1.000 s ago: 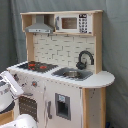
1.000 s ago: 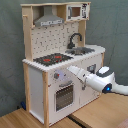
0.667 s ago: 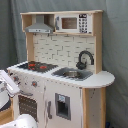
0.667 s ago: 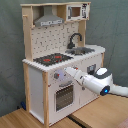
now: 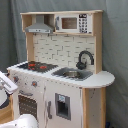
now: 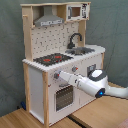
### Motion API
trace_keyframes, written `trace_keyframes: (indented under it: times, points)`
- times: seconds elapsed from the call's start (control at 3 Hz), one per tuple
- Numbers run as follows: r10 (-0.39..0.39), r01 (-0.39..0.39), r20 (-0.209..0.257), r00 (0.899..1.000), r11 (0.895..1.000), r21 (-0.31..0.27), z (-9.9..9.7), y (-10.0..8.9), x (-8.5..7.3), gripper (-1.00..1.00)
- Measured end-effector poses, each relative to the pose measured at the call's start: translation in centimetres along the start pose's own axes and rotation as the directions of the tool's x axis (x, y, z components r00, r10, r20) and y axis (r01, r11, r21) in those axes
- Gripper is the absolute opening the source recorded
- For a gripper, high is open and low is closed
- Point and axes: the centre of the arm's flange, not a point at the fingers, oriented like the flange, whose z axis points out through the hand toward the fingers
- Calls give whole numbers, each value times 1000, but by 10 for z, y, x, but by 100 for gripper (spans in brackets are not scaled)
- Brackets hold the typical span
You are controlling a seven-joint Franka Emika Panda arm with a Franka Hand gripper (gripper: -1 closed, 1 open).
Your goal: Play with the kitchen
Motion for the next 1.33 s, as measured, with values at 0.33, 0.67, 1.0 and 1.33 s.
trace_keyframes:
  times: [0.33, 0.67, 1.0, 1.33]
  points:
    - [-92, 91, -5, 996, 996, -6, 7, 4, 7, 100]
    - [-193, 193, -8, 981, 981, -13, 14, 9, 14, 100]
    - [-294, 294, -8, 956, 956, -12, 18, 7, 16, 100]
    - [-399, 399, -10, 917, 917, 0, 19, -3, 16, 100]
